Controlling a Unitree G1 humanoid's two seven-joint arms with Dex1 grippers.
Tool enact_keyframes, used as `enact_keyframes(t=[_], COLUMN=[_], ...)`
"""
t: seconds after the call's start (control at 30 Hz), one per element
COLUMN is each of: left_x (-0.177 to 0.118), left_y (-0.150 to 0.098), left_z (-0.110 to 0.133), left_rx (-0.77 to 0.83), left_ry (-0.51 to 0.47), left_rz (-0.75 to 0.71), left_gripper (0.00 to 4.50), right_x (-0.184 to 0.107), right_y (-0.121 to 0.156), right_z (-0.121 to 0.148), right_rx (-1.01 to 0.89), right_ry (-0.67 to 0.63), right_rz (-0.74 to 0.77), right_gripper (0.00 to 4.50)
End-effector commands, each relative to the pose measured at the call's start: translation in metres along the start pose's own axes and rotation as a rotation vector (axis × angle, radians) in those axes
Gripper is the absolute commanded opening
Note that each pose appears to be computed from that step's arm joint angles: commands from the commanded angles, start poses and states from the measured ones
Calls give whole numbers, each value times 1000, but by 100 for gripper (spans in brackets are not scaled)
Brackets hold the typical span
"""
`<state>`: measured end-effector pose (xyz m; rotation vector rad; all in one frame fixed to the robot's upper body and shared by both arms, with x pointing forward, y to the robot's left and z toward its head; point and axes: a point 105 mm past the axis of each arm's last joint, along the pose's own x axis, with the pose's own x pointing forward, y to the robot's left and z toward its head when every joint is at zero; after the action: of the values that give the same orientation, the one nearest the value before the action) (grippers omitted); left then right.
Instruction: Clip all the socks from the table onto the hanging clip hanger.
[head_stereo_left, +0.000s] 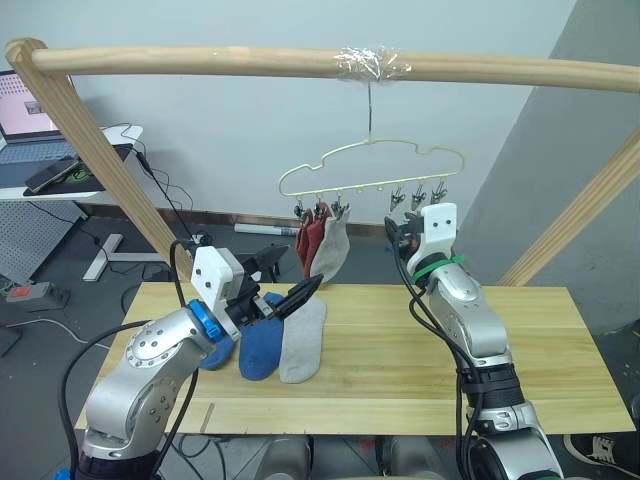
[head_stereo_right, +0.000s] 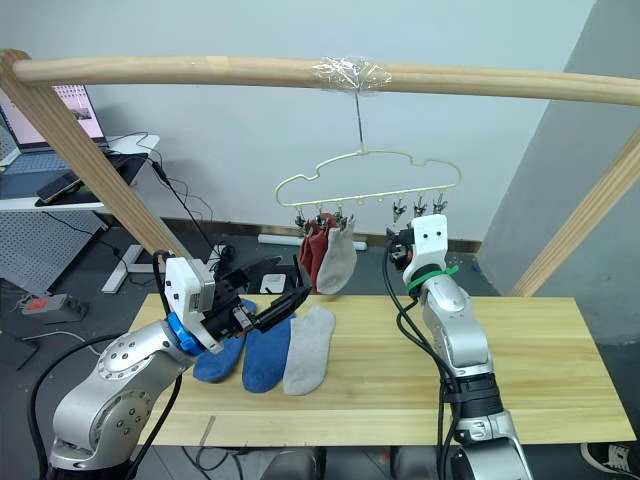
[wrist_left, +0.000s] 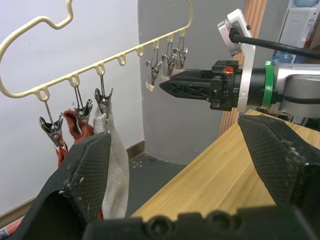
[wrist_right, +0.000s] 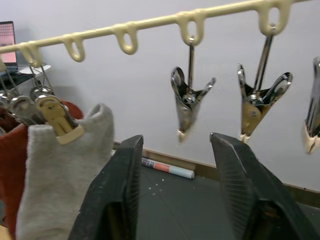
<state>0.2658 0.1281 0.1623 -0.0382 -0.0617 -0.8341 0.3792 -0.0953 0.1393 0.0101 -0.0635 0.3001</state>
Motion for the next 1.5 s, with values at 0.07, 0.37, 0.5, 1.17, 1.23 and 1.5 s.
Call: enact_keyframes(t=[0.07, 0.37, 0.5, 1.17, 1.23, 1.5], left_x=[2, 2, 3, 2, 2, 4], left_y=[0, -1, -2, -4, -5, -7], left_z=[9, 16, 16, 17, 17, 17], left_rx=[33, 33, 30, 16, 17, 18], left_ry=[-44, -76, -78, -102, -106, -106], left_rz=[-7, -25, -27, -50, -52, -57], left_gripper=[450, 450, 450, 450, 450, 450], right_x=[9, 22, 26, 32, 32, 33], right_y=[4, 9, 12, 11, 11, 10], right_z=[22, 29, 32, 38, 38, 35], right_rx=[-3, 13, 14, 10, 12, 27], right_ry=[-84, -112, -124, -155, -152, -141], right_rz=[3, -6, 3, -11, -9, -9], right_gripper=[199, 199, 199, 199, 199, 164])
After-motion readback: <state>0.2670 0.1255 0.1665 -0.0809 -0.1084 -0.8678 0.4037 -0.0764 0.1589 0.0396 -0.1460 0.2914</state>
